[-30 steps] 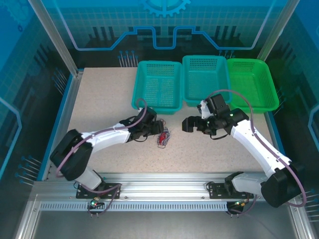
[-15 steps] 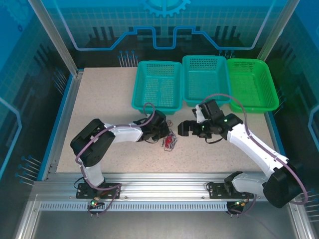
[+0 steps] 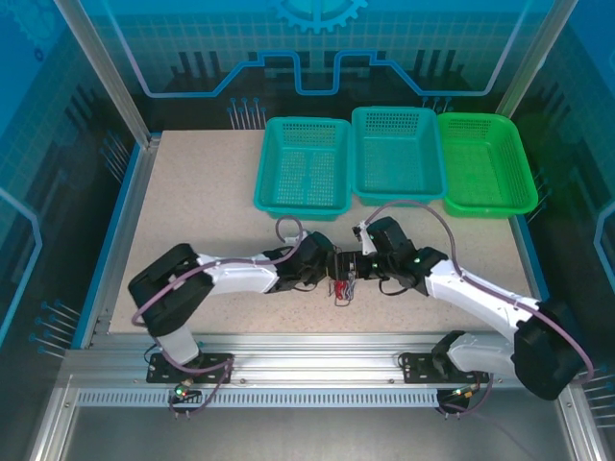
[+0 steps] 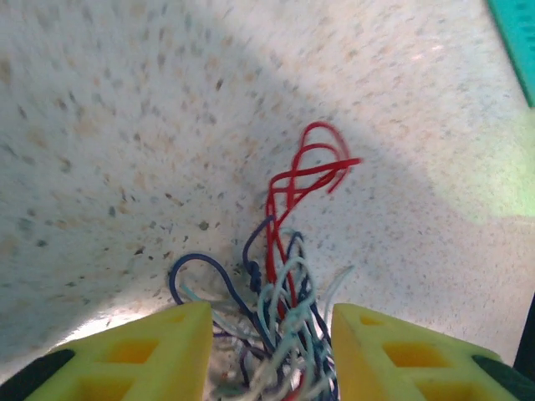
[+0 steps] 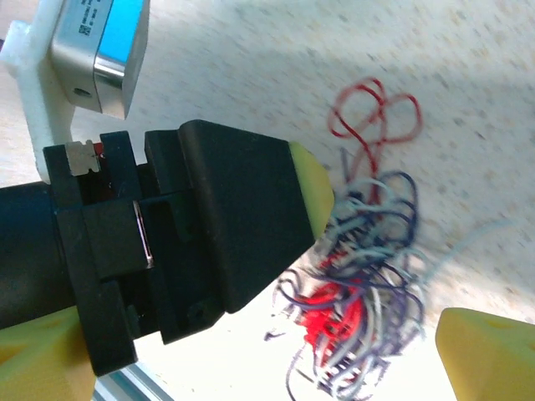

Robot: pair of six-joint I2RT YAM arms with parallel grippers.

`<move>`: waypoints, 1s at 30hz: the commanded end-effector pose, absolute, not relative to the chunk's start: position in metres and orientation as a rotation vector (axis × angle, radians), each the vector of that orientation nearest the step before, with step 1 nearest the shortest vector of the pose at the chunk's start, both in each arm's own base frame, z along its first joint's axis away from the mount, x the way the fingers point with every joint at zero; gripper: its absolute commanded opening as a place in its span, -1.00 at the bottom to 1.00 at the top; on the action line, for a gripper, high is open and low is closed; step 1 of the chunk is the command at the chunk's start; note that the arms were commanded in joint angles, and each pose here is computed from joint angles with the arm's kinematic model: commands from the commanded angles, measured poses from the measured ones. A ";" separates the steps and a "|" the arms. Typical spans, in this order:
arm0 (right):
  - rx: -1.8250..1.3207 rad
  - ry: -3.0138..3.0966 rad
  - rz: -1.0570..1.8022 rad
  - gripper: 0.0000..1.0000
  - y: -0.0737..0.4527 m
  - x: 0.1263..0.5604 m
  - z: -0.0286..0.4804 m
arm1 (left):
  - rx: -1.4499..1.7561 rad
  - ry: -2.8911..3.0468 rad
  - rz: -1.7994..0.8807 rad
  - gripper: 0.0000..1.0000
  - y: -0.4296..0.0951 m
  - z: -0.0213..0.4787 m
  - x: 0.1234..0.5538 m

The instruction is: Untangle the cables

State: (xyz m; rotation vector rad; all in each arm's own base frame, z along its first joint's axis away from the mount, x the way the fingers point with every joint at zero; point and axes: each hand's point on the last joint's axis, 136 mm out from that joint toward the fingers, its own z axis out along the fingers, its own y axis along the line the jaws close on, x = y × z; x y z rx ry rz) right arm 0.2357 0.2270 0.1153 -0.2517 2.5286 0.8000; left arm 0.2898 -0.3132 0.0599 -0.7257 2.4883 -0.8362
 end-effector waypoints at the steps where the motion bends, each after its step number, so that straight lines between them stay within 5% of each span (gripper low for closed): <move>1: -0.225 2.633 0.537 1.00 0.186 0.226 0.069 | -0.604 2.381 -0.726 -0.10 -0.273 0.109 0.302; 12: -0.265 2.780 0.459 1.00 0.209 0.232 0.036 | -0.019 2.438 -0.451 -0.06 -0.215 0.128 0.284; 18: -0.393 2.566 0.792 1.00 0.239 0.223 0.093 | -0.014 2.567 -0.349 -0.04 -0.191 0.106 0.271; 23: -0.258 2.505 0.728 1.00 0.205 0.216 0.123 | -0.017 2.595 -0.383 0.00 -0.196 0.099 0.269; 30: -0.062 2.724 0.512 1.00 0.176 0.210 0.080 | 0.120 2.488 -0.439 0.06 -0.204 0.123 0.274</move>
